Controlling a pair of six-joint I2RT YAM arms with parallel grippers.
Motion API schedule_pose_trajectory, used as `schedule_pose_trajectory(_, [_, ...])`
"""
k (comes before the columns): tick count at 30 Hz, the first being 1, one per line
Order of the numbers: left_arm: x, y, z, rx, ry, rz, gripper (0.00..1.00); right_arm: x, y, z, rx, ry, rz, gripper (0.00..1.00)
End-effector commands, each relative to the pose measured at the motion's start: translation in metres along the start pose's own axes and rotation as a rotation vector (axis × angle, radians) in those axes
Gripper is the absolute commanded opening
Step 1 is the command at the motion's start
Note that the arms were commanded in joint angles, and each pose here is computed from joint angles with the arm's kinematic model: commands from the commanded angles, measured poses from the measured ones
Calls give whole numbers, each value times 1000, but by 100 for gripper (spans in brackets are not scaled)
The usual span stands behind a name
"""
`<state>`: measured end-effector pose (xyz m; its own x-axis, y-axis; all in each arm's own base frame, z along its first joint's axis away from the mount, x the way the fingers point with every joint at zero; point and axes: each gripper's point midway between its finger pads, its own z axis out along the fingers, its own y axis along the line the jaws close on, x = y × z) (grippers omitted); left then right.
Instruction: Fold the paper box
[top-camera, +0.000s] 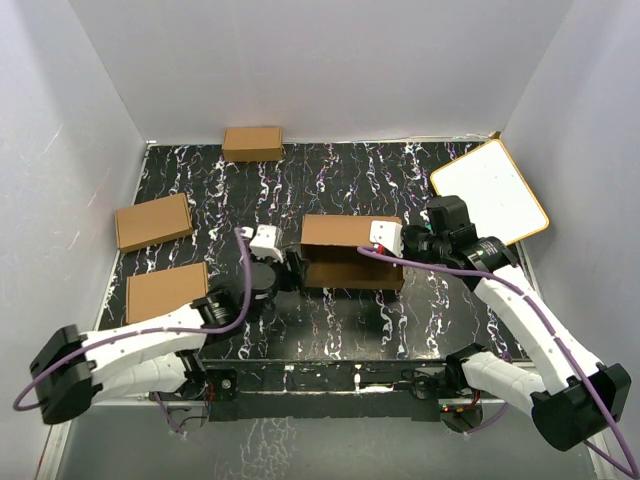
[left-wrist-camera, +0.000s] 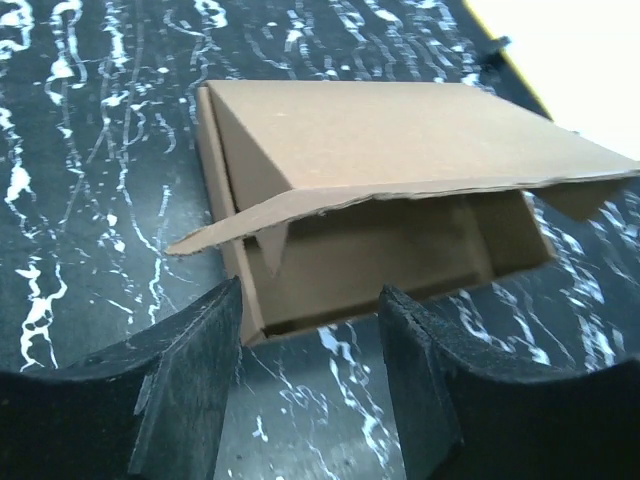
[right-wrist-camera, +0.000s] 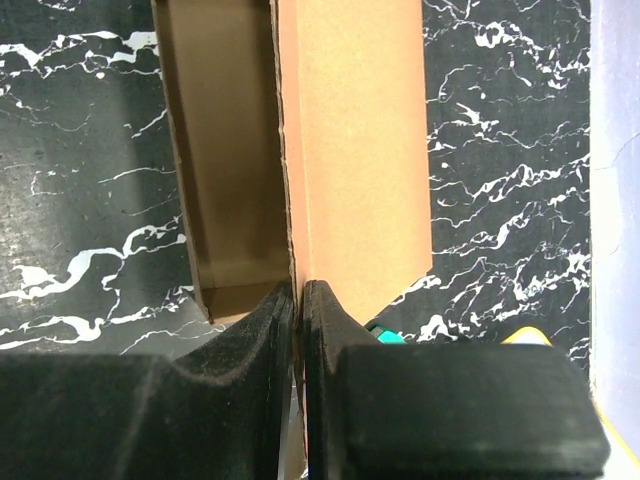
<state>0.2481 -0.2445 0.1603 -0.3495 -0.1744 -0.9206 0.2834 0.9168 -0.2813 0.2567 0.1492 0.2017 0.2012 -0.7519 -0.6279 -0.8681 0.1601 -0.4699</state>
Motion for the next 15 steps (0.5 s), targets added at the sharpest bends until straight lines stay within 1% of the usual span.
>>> schedule_pose_trajectory(1, [-3, -21, -38, 214, 68, 13, 58, -3, 5, 0, 5, -30, -22, 12])
schedule_pose_trajectory(5, [-35, -30, -70, 333, 12, -23, 67, 3, 15, 3, -18, -28, -9, 12])
schedule_pose_trajectory(8, [-59, -32, -84, 356, -26, -38, 75, 5, 20, 3, -24, -29, 0, 12])
schedule_pose_trajectory(12, [-87, -45, -92, 389, -50, -38, 83, 7, 25, 4, -36, -27, 13, 13])
schedule_pose_trajectory(15, [-101, -56, -90, 397, -46, -21, 84, 7, 31, 4, -54, -35, 21, 13])
